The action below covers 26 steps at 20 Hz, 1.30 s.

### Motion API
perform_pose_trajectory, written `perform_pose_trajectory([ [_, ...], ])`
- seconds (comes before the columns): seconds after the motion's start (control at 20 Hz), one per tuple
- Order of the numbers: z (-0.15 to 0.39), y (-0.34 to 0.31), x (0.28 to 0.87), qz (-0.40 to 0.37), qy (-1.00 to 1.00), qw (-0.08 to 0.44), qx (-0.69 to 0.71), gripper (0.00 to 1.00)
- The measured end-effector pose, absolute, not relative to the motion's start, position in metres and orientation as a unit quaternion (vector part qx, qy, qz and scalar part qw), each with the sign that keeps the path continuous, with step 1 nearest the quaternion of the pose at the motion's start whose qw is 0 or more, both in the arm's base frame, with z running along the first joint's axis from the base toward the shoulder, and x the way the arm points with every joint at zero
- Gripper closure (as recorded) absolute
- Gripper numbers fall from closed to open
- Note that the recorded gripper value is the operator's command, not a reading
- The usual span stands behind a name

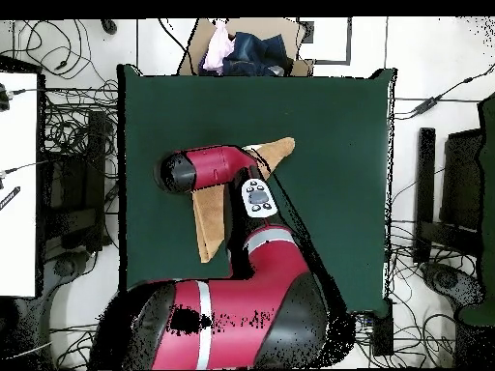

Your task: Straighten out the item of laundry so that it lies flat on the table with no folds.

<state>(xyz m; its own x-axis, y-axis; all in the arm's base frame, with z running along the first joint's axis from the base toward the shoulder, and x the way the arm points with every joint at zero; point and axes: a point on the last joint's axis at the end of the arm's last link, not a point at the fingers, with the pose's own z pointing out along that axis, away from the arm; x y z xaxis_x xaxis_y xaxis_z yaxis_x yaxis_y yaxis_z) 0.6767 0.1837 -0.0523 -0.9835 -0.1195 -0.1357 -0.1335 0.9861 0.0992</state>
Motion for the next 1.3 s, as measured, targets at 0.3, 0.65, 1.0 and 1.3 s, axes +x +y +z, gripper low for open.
perform_pose_trajectory([
  [0.3,-0.0521,0.1795,0.6779,0.053,0.995,0.065,-0.061,0.0],
  [0.65,-0.0518,0.1773,0.6786,0.053,0.995,0.066,-0.059,0.0],
  [1.0,-0.0536,0.1781,0.6815,0.051,0.995,0.068,-0.06,0.0],
  [1.3,-0.0547,0.1769,0.6839,0.045,0.995,0.071,-0.062,1.0],
])
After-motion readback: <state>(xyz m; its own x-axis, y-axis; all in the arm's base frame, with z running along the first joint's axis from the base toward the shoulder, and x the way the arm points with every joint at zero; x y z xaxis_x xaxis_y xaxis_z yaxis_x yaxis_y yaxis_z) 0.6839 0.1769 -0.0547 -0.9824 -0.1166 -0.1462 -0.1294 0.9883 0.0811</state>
